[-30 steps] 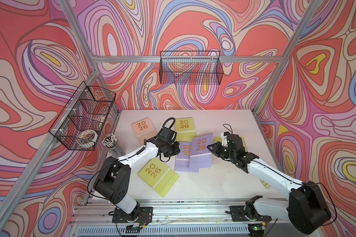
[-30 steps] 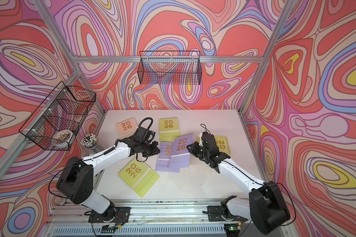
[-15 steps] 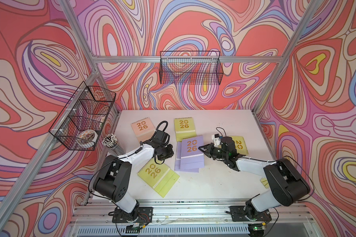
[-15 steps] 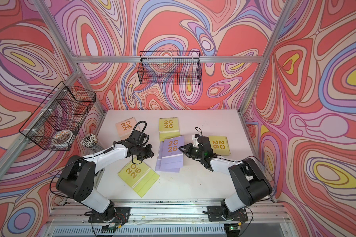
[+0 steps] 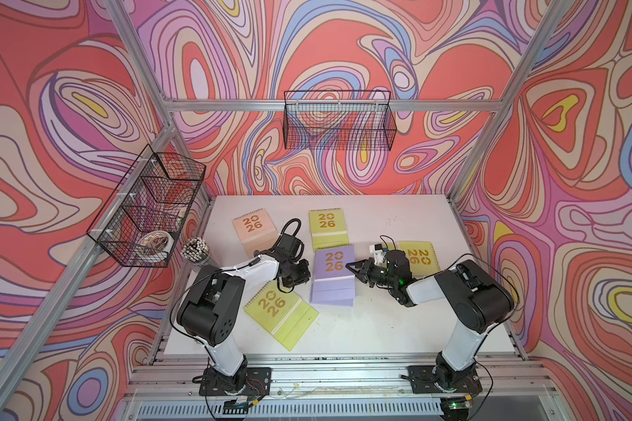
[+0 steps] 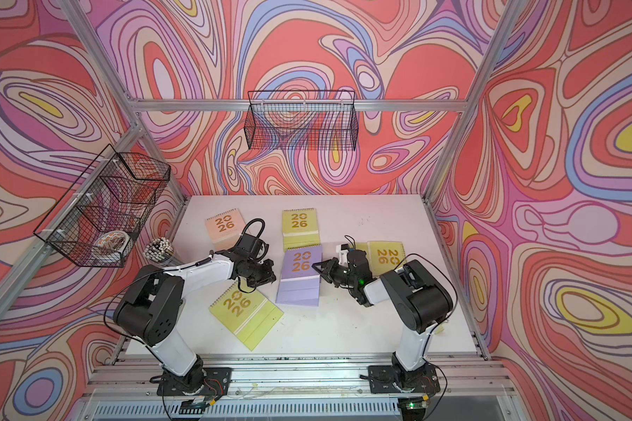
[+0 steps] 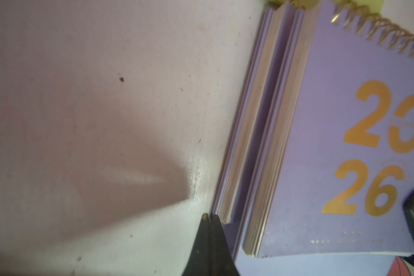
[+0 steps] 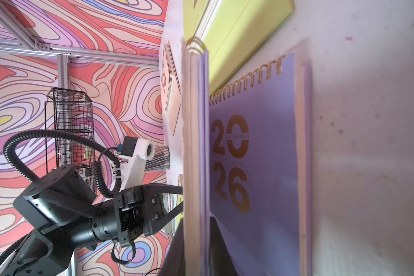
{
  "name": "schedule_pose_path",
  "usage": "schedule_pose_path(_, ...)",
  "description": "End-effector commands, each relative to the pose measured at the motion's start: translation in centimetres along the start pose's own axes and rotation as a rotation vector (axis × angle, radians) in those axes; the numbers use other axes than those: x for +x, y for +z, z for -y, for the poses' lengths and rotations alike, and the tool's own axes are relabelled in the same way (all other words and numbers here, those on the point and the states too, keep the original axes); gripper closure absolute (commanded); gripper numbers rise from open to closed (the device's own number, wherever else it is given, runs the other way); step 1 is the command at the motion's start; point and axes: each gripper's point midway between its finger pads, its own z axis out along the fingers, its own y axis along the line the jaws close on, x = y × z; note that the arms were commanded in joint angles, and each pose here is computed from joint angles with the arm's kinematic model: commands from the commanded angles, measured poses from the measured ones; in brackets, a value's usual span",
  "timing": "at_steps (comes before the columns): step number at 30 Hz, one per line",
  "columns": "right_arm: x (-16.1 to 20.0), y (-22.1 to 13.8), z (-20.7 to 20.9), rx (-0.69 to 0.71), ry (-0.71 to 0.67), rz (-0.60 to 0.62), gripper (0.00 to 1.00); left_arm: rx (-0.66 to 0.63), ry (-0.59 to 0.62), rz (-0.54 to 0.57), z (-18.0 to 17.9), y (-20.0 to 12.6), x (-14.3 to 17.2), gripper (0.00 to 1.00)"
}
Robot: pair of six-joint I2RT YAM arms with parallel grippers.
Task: Stack the calendars
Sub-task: Place the calendar at the calendar.
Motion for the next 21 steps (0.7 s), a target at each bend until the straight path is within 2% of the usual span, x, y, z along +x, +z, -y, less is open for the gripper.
schedule_pose_path(1,0.0,0.1,-1.7,-0.088,-0.029,0.003,1.00,0.001,0.000,-0.013,-0.4,0.6,0.2,1.00)
schedule_pose_path(12,0.2,0.7,0.4,-0.040,0.003,-0.001,1.00,-0.006,-0.014,-0.038,-0.9,1.2,0.8,1.00)
schedule_pose_path(21,0.3,0.9,0.9,0.018,-0.009,-0.008,0.77,0.010,-0.009,-0.023,-0.6,1.2,0.5,1.00)
